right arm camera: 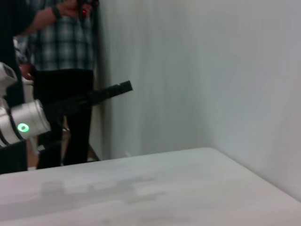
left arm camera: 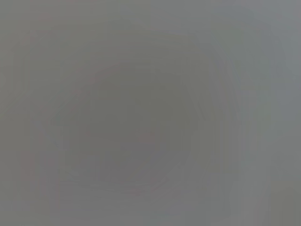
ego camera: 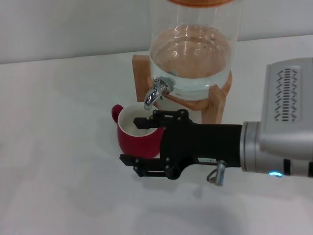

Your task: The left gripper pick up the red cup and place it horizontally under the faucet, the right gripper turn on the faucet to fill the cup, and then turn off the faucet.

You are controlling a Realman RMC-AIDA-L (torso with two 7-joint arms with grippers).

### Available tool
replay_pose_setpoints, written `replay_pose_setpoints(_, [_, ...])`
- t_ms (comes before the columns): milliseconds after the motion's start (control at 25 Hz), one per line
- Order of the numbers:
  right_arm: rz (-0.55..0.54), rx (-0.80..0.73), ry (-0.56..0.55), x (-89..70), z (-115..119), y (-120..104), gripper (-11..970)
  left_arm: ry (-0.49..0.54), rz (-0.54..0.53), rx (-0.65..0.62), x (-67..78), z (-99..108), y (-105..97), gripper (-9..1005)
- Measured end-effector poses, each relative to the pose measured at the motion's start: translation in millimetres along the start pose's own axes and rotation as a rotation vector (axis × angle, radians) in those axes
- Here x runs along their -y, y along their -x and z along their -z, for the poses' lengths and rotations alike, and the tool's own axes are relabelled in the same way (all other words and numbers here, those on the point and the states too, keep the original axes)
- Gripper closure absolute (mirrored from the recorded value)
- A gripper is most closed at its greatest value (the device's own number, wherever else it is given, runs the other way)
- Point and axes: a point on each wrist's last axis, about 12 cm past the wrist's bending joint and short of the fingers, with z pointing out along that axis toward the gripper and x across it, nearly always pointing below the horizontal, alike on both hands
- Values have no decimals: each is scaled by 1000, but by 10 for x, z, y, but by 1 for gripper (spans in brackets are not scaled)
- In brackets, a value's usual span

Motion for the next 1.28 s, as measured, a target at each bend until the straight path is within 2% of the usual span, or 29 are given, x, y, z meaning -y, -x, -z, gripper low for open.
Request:
replay_pose_setpoints(320, [-21, -43, -141, 57, -72, -34, 240, -2, -2, 1, 0, -13, 5, 214])
replay_pose_setpoints(1280, [-28, -37, -179, 108, -47, -26, 239, -7, 0, -5, 2, -114, -15, 214])
